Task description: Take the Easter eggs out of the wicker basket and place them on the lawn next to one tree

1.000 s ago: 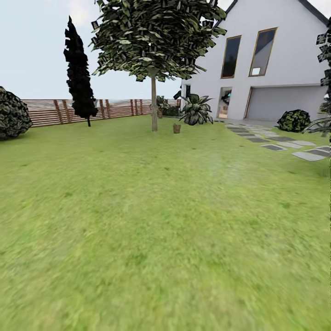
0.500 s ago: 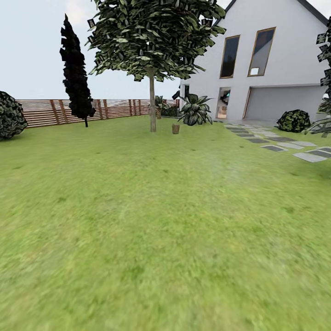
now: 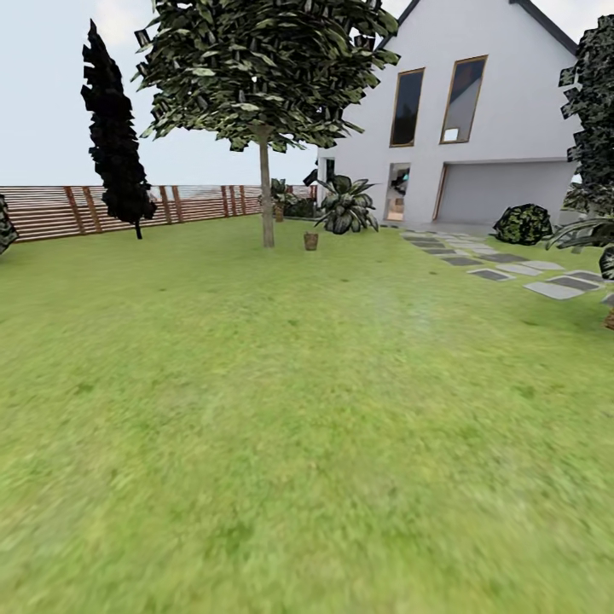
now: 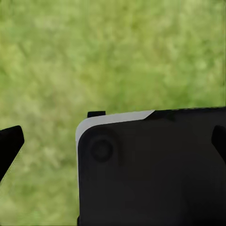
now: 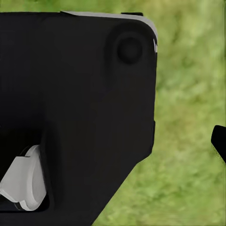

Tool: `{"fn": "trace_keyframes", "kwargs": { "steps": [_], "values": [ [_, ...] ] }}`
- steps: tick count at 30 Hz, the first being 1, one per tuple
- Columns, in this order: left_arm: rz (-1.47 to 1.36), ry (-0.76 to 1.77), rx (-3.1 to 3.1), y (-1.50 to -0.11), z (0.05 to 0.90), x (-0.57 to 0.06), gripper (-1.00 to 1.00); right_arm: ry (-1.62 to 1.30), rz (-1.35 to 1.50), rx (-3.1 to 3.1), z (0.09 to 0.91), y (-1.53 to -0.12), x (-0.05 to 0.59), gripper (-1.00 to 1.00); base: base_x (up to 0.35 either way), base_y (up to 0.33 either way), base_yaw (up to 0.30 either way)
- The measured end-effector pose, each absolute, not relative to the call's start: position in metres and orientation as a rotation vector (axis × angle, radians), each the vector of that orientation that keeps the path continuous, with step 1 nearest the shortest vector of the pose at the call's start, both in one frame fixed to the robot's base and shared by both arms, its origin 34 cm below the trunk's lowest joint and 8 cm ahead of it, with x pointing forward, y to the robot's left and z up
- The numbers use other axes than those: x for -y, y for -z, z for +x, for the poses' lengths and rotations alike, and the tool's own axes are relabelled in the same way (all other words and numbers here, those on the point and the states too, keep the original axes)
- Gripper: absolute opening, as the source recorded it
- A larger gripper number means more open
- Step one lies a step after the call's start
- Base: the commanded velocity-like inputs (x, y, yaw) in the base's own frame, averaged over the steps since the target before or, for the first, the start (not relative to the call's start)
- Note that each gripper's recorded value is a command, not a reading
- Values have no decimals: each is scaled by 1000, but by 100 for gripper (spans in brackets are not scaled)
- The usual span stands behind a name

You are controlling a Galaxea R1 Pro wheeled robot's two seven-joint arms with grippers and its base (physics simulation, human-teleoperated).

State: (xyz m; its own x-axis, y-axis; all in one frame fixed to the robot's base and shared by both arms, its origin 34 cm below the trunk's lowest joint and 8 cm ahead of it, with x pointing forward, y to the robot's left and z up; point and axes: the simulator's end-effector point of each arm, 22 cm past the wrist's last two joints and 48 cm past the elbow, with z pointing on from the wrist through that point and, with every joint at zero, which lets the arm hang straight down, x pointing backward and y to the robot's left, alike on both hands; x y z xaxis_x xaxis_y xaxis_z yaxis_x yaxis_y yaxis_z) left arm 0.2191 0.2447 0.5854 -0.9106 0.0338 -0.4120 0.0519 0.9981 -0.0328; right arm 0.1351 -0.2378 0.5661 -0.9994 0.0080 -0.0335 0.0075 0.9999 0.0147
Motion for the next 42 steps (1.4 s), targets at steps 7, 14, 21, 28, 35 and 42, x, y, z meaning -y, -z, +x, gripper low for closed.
{"fn": "trace_keyframes", "kwargs": {
  "steps": [7, 14, 21, 28, 35, 42],
  "values": [
    [61, 60, -2716, -585, 219, -245, 100, -22, 8, -3105, 137, -566, 238, 100, 314, 0, -5],
    [61, 60, -2716, -586, 219, -245, 100, -7, -1, -3105, 137, -566, 247, 100, 314, 0, -1],
    [61, 60, -2715, -586, 219, -245, 100, -11, -8, -3108, 135, -566, 244, 100, 314, 0, 0],
    [61, 60, -2715, -586, 219, -245, 100, -4, -9, -3108, 136, -566, 248, 100, 314, 0, 0],
    [61, 60, -2715, -586, 219, -245, 100, -8, -8, -3109, 135, -566, 246, 100, 315, 0, 0],
    [61, 60, -2715, -586, 219, -245, 100, -4, -9, -3108, 135, -566, 248, 100, 318, 0, 0]
  ]
}}
